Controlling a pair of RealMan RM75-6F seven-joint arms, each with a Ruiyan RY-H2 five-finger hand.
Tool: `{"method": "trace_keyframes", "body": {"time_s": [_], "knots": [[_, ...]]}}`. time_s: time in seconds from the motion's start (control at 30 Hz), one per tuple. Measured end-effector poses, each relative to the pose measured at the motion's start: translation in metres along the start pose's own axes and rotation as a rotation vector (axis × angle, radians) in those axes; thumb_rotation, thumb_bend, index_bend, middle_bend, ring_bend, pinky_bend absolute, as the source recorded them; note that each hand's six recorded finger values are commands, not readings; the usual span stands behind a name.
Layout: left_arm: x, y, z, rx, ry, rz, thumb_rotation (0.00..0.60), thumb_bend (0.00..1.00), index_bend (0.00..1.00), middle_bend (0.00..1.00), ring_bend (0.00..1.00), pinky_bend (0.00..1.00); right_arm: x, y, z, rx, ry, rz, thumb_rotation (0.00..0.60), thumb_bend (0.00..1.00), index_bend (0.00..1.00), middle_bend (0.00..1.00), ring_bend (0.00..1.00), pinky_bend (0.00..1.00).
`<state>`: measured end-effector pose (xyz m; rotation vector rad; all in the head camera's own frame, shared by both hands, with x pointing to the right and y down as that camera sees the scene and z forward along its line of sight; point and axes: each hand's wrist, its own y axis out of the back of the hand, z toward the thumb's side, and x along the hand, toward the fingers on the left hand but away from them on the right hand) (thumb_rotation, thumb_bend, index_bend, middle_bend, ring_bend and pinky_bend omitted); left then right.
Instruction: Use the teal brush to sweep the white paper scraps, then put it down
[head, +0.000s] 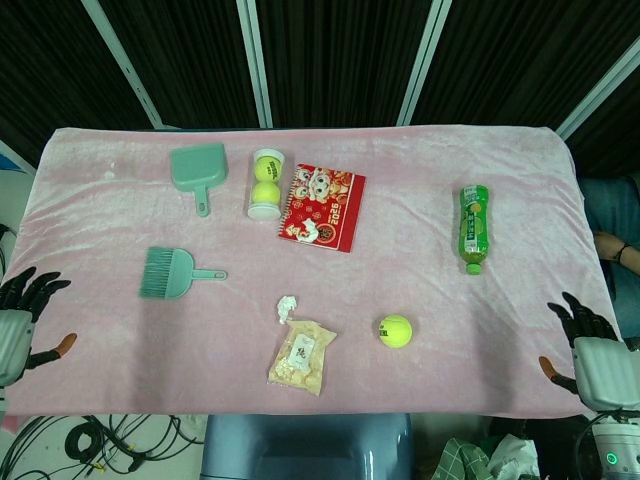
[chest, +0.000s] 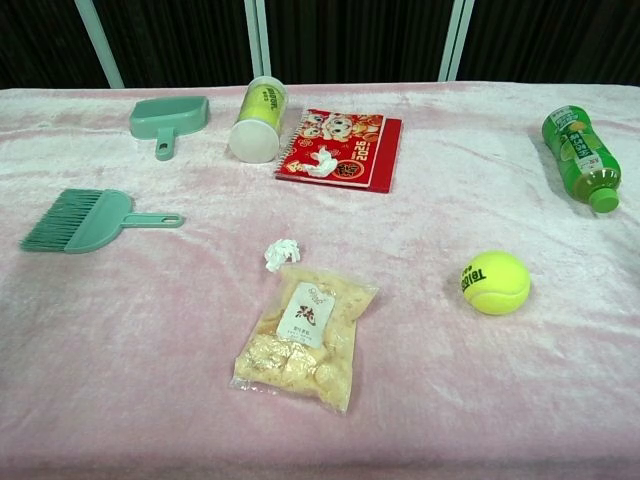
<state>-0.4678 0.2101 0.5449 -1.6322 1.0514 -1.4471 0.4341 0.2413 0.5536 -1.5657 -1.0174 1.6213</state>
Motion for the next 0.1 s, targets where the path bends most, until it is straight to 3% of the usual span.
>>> {"method": "trace_keyframes", "body": {"time_s": [0.1], "knots": [[-0.0067, -0.0046, -0.0083, -0.014, 0.013, -0.002, 0.600, 0.22, 0.24, 0.16, 0.01, 0.07, 0.0003, 0.0004, -0.0014, -0.002, -0.007, -0.004, 0.600, 0.16, 0.20, 0.07, 0.13, 0.18]]}}
